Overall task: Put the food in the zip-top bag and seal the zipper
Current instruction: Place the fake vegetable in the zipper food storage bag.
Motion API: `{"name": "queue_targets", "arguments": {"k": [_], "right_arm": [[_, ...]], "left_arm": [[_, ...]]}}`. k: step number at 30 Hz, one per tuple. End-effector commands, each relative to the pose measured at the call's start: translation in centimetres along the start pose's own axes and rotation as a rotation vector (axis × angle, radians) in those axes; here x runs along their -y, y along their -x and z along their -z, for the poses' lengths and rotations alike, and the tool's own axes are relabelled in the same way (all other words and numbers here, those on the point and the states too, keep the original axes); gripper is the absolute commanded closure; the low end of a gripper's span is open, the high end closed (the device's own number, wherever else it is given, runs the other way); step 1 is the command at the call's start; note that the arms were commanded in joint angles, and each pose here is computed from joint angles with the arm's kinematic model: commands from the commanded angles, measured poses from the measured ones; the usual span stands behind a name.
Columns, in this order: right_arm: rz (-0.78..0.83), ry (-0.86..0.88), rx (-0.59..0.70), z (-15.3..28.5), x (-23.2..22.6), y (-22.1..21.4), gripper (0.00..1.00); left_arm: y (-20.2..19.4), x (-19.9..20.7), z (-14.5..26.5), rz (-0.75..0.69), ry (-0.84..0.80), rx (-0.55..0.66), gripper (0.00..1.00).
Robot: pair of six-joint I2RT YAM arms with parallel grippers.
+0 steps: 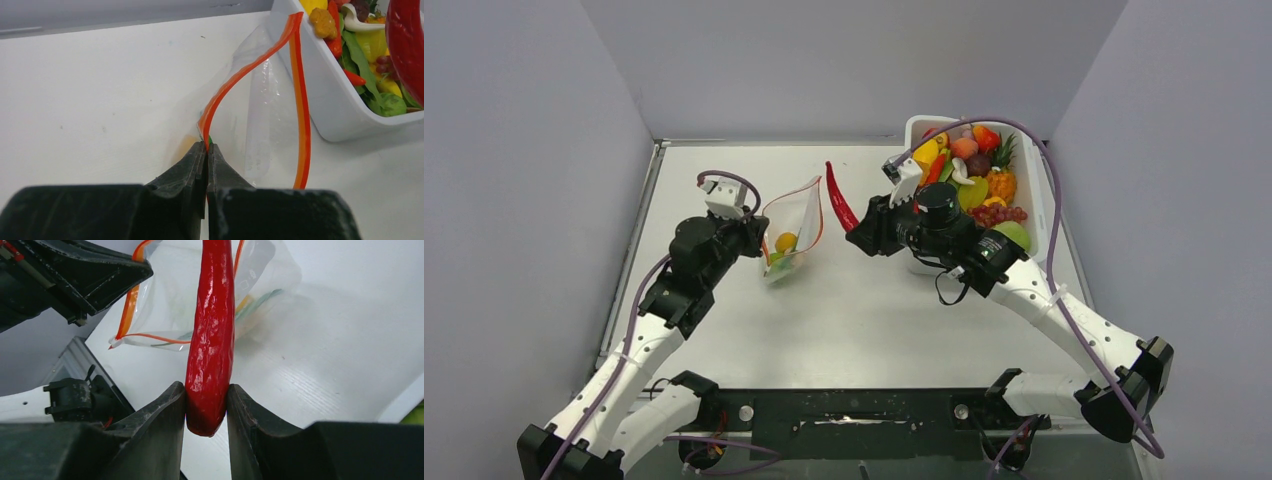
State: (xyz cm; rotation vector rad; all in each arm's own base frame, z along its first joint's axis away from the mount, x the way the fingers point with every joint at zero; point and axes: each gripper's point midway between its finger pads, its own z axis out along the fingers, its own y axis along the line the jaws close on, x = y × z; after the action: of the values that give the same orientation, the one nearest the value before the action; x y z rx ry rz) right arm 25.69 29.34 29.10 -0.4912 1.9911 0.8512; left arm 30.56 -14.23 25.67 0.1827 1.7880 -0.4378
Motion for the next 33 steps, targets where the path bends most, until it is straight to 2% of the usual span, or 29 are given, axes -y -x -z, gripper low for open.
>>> {"name": "queue_targets", "arguments": {"k": [1, 7, 13, 21, 28, 33], "right_arm": [[-0.080, 0.145, 0.070, 2.1, -4.1, 2.7, 0.75], [-0.134, 0.212, 0.012, 2.4, -5.4, 1.0, 0.76], [-0.242, 0.262, -0.067, 1.3, -6.3, -0.5, 0.75], [-0.396, 0.296, -0.150, -1.3, -7.2, -2.2, 0.76], [-0.528, 0.216, -0.276, -3.9, -6.7, -4.1, 0.74], [-0.595, 0.202, -0.312, -5.0, -7.1, -5.0, 0.72]], "left_arm": [[6.9, -0.8, 1.3, -0.041, 0.069, 0.204, 1.00], [7.4, -1.0, 1.2, -0.084, 0.081, 0.229, 1.00], [5.1, -0.1, 0.3, -0.110, 0.019, 0.193, 1.00], [2.7, 0.9, 0.2, -0.058, -0.047, 0.156, 1.00], [1.7, 0.9, 0.6, -0.063, -0.053, 0.142, 1.00], [1.4, 1.5, 0.7, -0.069, -0.091, 0.139, 1.00]]}}
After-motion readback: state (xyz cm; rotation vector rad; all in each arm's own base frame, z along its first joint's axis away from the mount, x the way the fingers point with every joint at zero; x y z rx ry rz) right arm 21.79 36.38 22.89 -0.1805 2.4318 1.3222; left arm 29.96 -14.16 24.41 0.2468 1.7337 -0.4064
